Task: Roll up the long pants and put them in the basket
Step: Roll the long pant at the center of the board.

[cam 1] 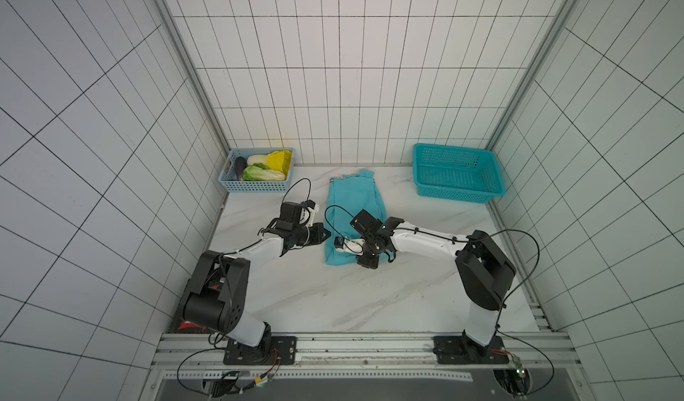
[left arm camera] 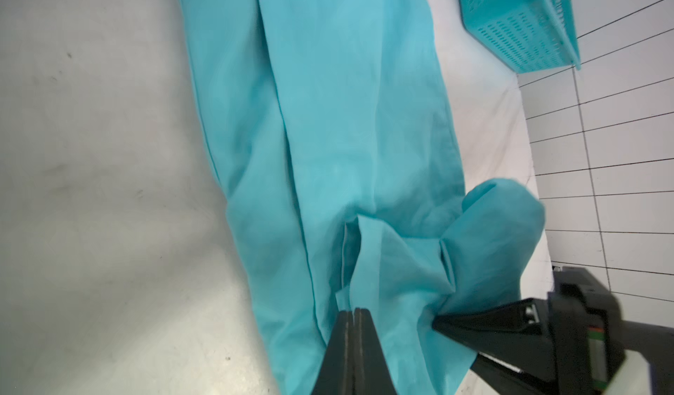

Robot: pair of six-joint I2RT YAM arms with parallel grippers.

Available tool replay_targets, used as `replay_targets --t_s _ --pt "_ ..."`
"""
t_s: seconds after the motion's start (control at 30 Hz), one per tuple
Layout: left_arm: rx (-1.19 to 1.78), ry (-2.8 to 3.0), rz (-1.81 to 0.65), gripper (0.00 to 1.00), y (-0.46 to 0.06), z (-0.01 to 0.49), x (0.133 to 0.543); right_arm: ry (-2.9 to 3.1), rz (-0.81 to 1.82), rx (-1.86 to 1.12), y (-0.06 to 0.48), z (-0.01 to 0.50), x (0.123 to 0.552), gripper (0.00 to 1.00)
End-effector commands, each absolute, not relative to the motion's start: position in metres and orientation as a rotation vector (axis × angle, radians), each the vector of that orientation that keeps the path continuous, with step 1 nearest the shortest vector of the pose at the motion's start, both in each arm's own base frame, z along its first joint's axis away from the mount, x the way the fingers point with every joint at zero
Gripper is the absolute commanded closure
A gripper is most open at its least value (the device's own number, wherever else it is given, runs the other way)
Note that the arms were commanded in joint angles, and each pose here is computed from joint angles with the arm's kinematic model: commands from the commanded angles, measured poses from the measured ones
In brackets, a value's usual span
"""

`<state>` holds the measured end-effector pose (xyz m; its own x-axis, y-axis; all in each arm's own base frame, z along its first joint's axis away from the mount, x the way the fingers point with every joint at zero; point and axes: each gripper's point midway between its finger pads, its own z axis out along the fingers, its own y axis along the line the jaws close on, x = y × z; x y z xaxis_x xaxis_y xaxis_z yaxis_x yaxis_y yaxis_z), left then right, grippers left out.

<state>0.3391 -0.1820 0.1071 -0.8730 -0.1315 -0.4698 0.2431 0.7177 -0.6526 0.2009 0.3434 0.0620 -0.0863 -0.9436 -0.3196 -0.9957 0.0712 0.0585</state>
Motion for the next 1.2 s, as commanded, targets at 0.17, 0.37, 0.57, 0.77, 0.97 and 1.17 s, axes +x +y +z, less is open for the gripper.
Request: replay_targets --t_s 0.17,0.37,0.57,0.77,0.97,1.17 --pt "0.094 2.343 -1.010 1.00 -0.172 0.156 0.338 2.468 1.158 -1.874 0.346 0.160 0.151 1.00" --pt "0.127 2.348 -1.035 1.00 -0.176 0.154 0.338 2.565 1.243 -1.823 0.345 0.174 0.231 1.00" --pt "0.130 2.356 -1.039 1.00 -0.176 0.150 0.335 2.750 1.136 -1.689 0.336 0.102 0.267 1.00" --pt "0.095 2.367 -0.997 1.00 -0.169 0.149 0.338 2.716 1.150 -1.602 0.354 0.080 0.253 1.00" --pt "0.097 2.339 -1.031 1.00 -0.172 0.157 0.335 2.839 1.026 -1.558 0.352 0.056 0.251 1.00" --pt "0.299 2.244 -1.127 0.99 -0.210 0.195 0.301 2.878 0.852 -1.568 0.342 0.019 0.264 1.00"
